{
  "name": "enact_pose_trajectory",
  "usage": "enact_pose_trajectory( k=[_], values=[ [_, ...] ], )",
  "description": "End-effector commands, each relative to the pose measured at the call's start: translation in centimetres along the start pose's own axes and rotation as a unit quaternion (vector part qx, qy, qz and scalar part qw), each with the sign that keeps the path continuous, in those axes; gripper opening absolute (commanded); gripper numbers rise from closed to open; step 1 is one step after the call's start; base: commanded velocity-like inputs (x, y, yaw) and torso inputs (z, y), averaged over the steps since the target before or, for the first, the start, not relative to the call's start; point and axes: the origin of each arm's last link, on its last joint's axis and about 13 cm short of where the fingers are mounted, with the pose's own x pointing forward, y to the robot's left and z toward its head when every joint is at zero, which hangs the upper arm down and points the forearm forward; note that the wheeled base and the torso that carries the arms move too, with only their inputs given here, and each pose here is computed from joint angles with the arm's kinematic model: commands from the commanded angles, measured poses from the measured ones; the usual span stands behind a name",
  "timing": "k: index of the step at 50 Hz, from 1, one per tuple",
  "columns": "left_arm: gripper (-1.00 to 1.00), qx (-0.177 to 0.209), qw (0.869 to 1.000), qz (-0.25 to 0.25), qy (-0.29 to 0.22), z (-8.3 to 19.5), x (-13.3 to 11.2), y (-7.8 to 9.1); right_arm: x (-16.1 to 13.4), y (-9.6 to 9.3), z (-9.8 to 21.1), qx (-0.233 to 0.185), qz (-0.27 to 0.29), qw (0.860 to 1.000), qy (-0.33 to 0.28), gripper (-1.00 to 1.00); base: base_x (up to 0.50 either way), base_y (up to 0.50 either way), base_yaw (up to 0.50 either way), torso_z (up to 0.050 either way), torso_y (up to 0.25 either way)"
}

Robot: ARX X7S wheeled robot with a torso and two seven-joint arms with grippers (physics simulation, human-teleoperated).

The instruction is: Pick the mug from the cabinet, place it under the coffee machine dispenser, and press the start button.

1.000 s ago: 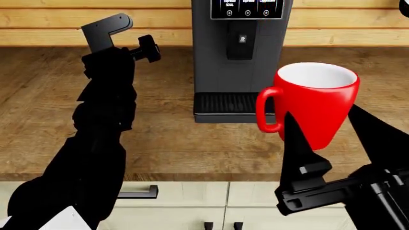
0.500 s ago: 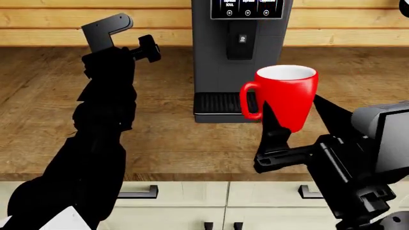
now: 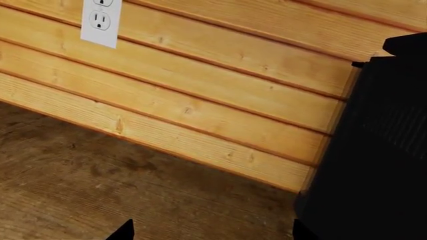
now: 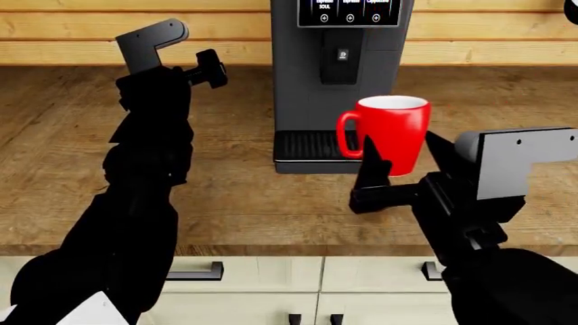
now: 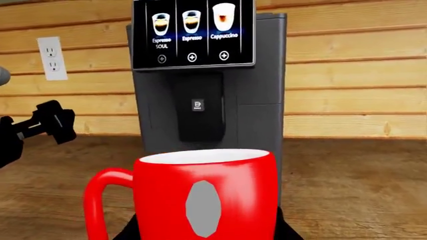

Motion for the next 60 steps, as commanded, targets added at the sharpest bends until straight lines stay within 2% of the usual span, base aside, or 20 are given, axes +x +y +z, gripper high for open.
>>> enact_pose_trajectory(
  k=[1,41,60],
  values=[
    [1.00,0.002,1.000,0.000,-0.001,0.0,0.0,0.0,1.4,-0.2,-0.8,-0.011,-0.005,1.000,-0.003,-1.00,0.00,0.00,0.00,0.000,0.000],
    [1.00,0.002,1.000,-0.003,-0.002,0.0,0.0,0.0,5.5,0.7,-3.6,-0.020,-0.007,1.000,-0.016,-1.00,0.00,0.00,0.00,0.000,0.001],
    [1.00,0.004,1.000,-0.004,-0.003,0.0,0.0,0.0,6.7,0.7,-4.8,-0.001,-0.008,1.000,-0.002,-1.00,0.00,0.00,0.00,0.001,0.001]
  ],
)
